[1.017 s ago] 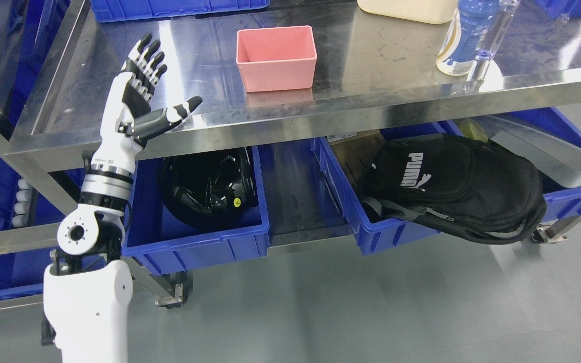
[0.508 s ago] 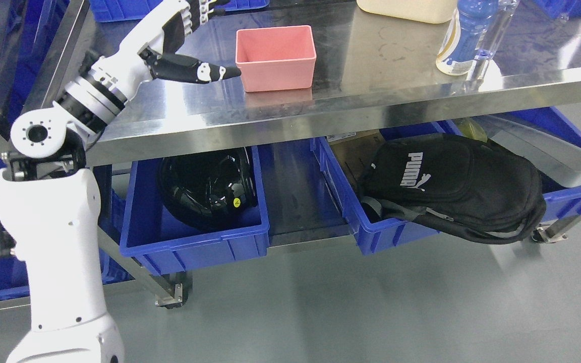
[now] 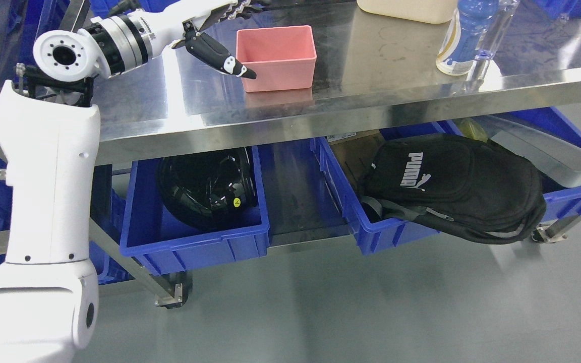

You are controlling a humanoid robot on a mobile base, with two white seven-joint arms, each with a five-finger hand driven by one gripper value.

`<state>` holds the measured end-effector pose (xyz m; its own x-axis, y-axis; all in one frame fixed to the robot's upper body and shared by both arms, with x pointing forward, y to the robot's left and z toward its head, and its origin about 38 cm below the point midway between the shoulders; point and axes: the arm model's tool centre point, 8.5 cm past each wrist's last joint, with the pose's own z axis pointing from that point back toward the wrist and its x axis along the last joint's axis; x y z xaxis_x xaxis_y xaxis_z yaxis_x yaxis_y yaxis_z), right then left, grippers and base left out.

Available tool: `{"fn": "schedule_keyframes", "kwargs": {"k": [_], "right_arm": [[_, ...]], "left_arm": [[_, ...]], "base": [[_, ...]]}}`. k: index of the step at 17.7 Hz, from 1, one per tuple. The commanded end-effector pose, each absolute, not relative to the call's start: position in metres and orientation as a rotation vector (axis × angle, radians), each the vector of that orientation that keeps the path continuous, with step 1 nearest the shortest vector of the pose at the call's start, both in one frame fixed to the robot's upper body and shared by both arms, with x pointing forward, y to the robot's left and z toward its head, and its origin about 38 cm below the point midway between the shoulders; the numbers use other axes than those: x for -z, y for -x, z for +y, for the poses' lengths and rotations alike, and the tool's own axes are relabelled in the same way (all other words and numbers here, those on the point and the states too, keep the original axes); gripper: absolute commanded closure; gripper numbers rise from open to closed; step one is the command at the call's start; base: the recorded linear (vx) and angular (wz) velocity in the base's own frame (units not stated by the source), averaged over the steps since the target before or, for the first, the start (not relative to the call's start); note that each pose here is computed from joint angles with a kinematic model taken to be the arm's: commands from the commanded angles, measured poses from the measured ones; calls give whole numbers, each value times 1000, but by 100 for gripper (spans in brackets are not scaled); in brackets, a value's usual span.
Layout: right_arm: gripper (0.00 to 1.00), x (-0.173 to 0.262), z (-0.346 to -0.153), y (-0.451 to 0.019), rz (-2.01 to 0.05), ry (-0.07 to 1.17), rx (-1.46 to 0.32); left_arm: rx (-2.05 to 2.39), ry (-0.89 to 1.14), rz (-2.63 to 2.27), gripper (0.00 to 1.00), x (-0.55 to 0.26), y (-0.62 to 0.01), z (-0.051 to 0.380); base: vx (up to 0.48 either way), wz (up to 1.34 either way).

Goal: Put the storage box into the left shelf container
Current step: 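Grasp the pink box's near edge with the left hand and tilt it up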

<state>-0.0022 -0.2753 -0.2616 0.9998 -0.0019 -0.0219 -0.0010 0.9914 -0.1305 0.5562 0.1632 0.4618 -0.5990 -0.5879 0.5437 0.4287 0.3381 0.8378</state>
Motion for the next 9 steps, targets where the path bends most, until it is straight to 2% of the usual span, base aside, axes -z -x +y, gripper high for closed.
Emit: {"fn": "schedule_keyframes", "kwargs": {"k": [1, 4, 9], "right_arm": [[0, 261, -287, 2, 13, 148, 3], [0, 261, -287, 2, 13, 148, 3], [0, 261, -287, 2, 13, 148, 3]], "left_arm": [[1499, -121, -1403, 2, -393, -588, 133], [1515, -121, -1356, 2, -378, -593, 117], [1491, -179, -1306, 6, -369, -603, 132]], "base": [[0, 0], [0, 0], [0, 0]]}}
